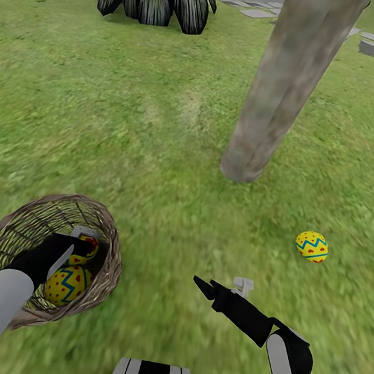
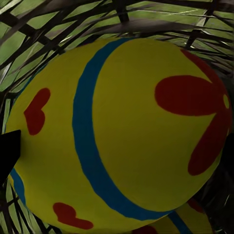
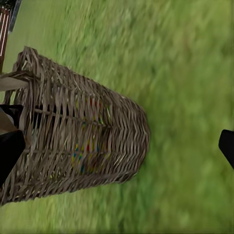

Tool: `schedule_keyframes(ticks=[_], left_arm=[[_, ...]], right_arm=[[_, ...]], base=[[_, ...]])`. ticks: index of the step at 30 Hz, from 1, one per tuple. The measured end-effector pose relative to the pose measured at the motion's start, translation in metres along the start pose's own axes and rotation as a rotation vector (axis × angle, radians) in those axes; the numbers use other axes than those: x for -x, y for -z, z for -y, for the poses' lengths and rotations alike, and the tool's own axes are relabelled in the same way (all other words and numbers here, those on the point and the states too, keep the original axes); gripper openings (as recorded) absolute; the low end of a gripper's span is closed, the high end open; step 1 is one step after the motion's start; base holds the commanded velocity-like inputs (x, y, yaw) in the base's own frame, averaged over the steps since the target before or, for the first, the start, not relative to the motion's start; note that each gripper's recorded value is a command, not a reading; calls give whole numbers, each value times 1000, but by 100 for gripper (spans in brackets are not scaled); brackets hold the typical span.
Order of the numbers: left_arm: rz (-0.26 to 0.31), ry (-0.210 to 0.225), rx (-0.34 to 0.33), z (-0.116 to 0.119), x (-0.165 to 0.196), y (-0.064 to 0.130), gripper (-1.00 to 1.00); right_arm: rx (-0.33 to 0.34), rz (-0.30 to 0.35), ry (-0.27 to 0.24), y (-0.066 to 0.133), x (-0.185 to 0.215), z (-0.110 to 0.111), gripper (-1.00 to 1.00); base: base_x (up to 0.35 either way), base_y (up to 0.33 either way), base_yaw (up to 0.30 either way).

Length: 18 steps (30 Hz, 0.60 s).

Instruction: Take the three Easter eggs out of the wicker basket on the lawn in the garden, then place them on the lawn next to a single tree (choose any tree) so that all three eggs are next to the same tree and none are left in the basket.

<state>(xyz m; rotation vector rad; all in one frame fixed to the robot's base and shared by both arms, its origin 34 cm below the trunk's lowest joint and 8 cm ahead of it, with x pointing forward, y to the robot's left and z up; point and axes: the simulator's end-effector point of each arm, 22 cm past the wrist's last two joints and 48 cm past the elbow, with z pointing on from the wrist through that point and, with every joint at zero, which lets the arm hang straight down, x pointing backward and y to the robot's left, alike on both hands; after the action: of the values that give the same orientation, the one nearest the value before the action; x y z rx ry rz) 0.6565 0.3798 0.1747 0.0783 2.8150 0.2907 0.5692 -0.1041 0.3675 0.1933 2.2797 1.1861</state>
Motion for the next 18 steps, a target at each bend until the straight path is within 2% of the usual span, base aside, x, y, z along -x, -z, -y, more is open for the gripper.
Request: schedule_keyframes(ticks=[18], left_arm=[[20,6,2,-3,10,10,-100]], right_arm=[[6,13,15,4,7,-7,100]], base=[[-21,0,0]])
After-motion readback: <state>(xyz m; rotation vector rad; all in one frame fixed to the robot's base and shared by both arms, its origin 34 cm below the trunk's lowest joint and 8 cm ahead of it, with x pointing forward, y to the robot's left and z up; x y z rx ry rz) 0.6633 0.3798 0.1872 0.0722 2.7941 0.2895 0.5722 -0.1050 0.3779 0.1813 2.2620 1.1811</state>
